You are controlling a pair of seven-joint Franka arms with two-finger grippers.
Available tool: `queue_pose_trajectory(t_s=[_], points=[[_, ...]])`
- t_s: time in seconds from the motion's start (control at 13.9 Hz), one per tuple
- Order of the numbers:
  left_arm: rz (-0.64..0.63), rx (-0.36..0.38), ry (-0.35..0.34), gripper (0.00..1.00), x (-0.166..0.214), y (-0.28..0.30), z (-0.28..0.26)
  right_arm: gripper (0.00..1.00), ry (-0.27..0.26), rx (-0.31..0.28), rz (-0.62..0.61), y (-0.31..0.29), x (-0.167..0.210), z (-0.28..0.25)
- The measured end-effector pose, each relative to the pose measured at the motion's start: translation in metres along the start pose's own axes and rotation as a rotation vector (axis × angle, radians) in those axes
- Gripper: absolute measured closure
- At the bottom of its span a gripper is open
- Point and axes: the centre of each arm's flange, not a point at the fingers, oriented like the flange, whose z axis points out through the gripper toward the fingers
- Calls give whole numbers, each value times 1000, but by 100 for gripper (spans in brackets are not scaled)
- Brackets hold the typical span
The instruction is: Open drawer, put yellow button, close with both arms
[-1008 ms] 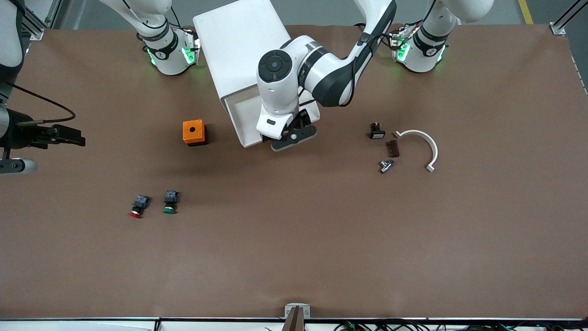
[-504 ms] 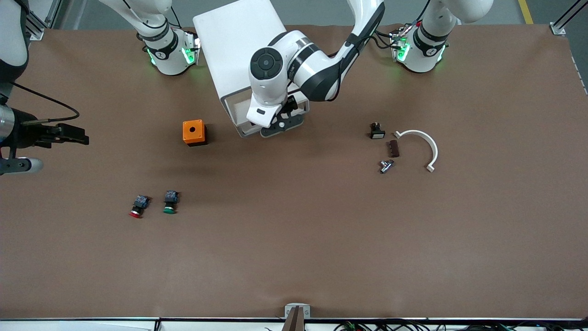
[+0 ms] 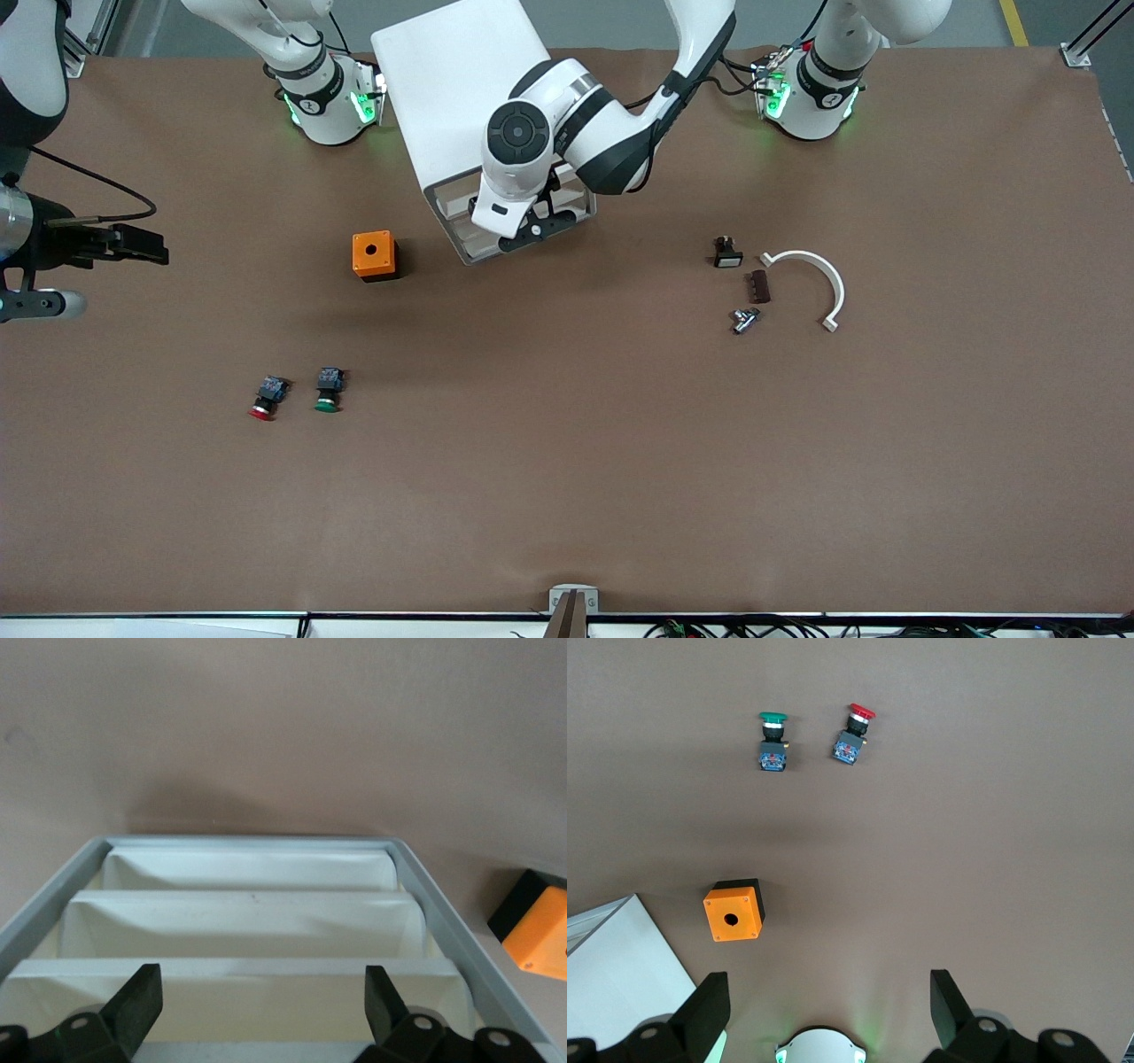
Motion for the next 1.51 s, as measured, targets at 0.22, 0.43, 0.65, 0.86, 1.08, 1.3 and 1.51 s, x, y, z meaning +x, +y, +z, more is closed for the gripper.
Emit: queue_pose_trajectory(t_s=[0.22,0.43,0.65,0.86,1.08,1.3,1.51], points=[[-23,6,-57,0,-2,-2,7,0,24,-2,1,1,3,0],[-35,10,-95,0,-5,-4,11,0,36,-2,11,5,4,-1],[-49,0,-117,0,-3,-4,10,0,58,8,16,7,3,-9],[-55,-1,-122,0,0,-5,9,0,83,95,28,13,0,-17],[-75,-28,-109,0,18,-7,-9,0,109,106,39,20,-10,-29],[-93,-97,-6,0,61,-22,-82,0,119,107,51,26,-17,-36],[-45,-96,180,0,61,-56,-178,0,104,107,59,31,-27,-40]])
